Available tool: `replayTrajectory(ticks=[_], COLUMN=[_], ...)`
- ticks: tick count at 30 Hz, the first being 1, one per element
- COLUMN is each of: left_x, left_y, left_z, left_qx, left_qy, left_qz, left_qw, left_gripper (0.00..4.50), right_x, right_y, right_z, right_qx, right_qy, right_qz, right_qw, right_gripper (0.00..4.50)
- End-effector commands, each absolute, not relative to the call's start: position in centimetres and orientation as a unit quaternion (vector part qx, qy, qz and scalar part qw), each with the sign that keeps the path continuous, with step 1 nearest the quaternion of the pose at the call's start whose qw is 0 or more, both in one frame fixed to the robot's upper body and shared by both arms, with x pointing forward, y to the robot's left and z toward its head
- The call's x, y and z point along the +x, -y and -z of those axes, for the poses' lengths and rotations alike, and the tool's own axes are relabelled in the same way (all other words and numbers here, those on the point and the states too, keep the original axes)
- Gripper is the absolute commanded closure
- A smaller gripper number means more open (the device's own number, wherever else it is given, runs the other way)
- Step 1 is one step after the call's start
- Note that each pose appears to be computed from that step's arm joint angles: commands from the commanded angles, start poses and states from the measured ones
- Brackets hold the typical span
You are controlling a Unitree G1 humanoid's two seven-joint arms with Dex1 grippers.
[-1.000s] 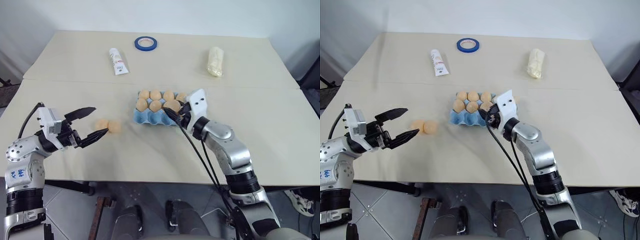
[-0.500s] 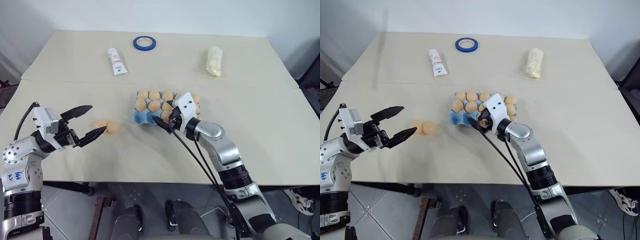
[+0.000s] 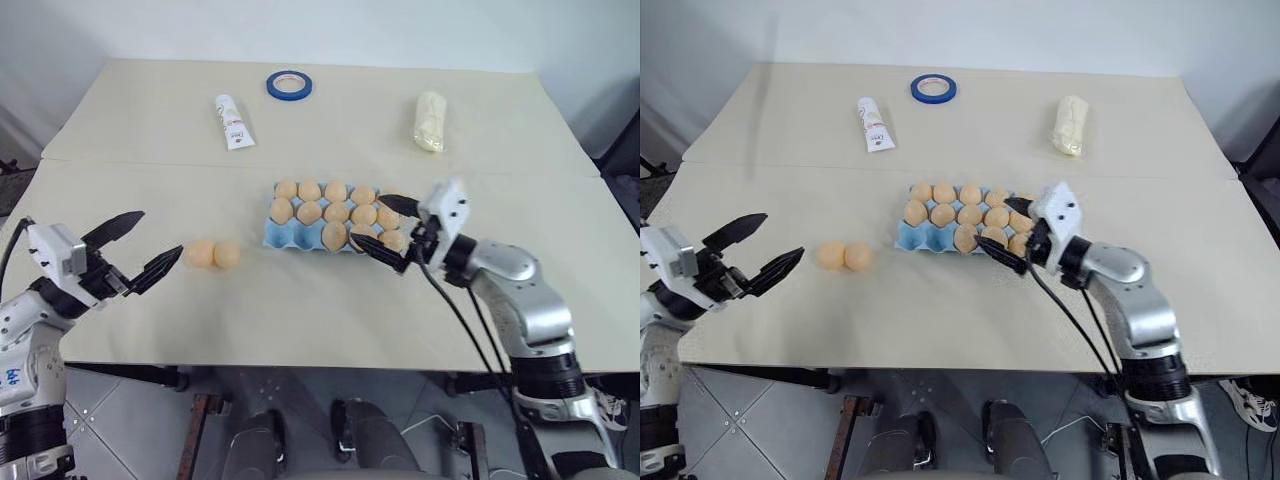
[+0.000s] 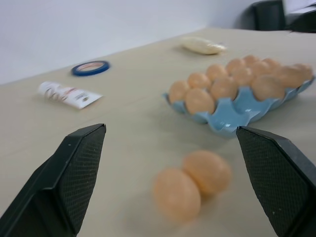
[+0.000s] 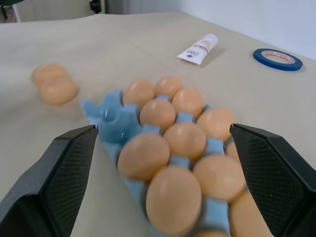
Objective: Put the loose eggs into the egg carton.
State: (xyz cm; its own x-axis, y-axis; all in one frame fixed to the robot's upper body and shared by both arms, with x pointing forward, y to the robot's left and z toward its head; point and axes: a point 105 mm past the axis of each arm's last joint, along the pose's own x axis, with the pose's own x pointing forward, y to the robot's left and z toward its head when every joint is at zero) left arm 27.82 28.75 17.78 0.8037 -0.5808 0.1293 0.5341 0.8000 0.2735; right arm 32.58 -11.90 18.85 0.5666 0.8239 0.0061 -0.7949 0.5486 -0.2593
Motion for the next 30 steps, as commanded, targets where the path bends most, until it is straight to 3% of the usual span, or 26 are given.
replayTrajectory(ticks=[1, 7, 17, 21, 30], left_x=[26.6, 24.0, 21.7, 22.6, 27.5], left_y=[-30.5, -33.0, -33.2, -30.9, -23.1], left_z=[-18.9, -17.2, -16.5, -17.1, -18.5], left_qx=[0.139, 0.120, 0.112, 0.115, 0.087], left_qy=[0.118, 0.101, 0.087, 0.096, 0.140], left_qz=[0.258, 0.187, 0.173, 0.207, 0.241], left_qw=[0.949, 0.970, 0.975, 0.967, 0.957], left_gripper=[0.00, 0.00, 0.00, 0.00, 0.00], right_x=[31.1, 28.2, 27.6, 28.0, 28.1], right_y=[14.0, 17.6, 18.3, 18.2, 17.7], right_z=[-19.4, -18.0, -17.7, -17.7, -17.8], right_qx=[-0.117, -0.107, -0.105, -0.107, -0.106], right_qy=[0.066, -0.005, -0.020, -0.020, -0.020], right_qz=[-0.501, -0.565, -0.570, -0.563, -0.552], right_qw=[0.855, 0.818, 0.815, 0.819, 0.826], right_gripper=[0.02, 0.02, 0.02, 0.02, 0.02])
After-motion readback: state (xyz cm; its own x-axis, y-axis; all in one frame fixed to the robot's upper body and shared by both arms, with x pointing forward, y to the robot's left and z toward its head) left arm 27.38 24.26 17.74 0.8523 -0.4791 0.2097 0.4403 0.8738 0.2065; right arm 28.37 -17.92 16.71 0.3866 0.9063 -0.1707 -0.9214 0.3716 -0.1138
